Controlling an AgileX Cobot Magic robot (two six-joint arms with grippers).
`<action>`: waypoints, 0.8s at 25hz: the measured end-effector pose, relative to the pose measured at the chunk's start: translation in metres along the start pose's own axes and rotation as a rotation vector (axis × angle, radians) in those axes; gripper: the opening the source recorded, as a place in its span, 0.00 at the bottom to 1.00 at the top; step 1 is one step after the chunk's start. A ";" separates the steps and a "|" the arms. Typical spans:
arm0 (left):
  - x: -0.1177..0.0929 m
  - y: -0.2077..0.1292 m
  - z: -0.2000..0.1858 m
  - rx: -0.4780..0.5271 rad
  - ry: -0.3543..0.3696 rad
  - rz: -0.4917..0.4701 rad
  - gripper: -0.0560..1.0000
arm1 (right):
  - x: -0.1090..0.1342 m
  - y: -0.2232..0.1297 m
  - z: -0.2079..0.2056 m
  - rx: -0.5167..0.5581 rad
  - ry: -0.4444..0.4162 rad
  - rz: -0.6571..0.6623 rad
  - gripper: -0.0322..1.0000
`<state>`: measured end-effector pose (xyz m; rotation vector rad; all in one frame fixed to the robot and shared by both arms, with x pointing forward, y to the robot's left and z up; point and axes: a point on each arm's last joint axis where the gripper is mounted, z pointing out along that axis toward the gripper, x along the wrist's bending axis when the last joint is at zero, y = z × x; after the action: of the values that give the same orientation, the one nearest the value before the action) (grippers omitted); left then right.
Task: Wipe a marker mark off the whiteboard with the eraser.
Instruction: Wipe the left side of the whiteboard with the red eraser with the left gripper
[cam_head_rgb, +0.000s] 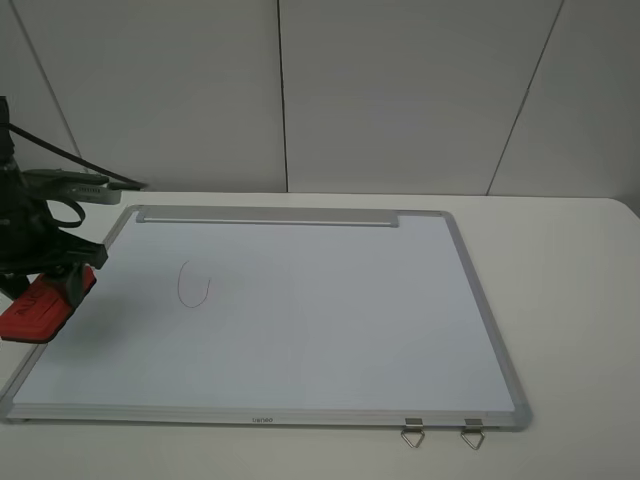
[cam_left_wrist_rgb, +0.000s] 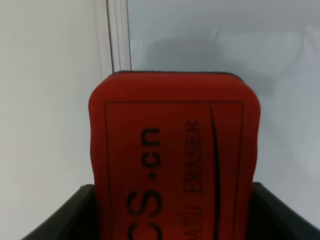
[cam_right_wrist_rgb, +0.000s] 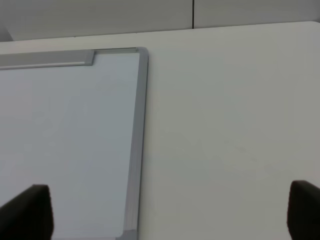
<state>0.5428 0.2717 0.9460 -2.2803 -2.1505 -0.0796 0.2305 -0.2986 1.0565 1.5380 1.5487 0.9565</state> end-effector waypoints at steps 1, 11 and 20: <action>-0.003 0.006 -0.005 -0.013 0.004 0.013 0.57 | 0.000 0.000 0.000 0.000 0.000 0.000 0.83; -0.053 0.069 -0.008 -0.049 0.006 0.156 0.57 | 0.000 0.000 0.000 0.000 0.000 0.000 0.83; -0.078 0.107 0.032 -0.025 -0.013 0.261 0.57 | 0.000 0.000 0.000 0.000 0.000 0.000 0.83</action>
<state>0.6458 0.1884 0.9144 -2.5582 -1.8468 -0.0904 0.2305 -0.2986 1.0565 1.5380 1.5487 0.9565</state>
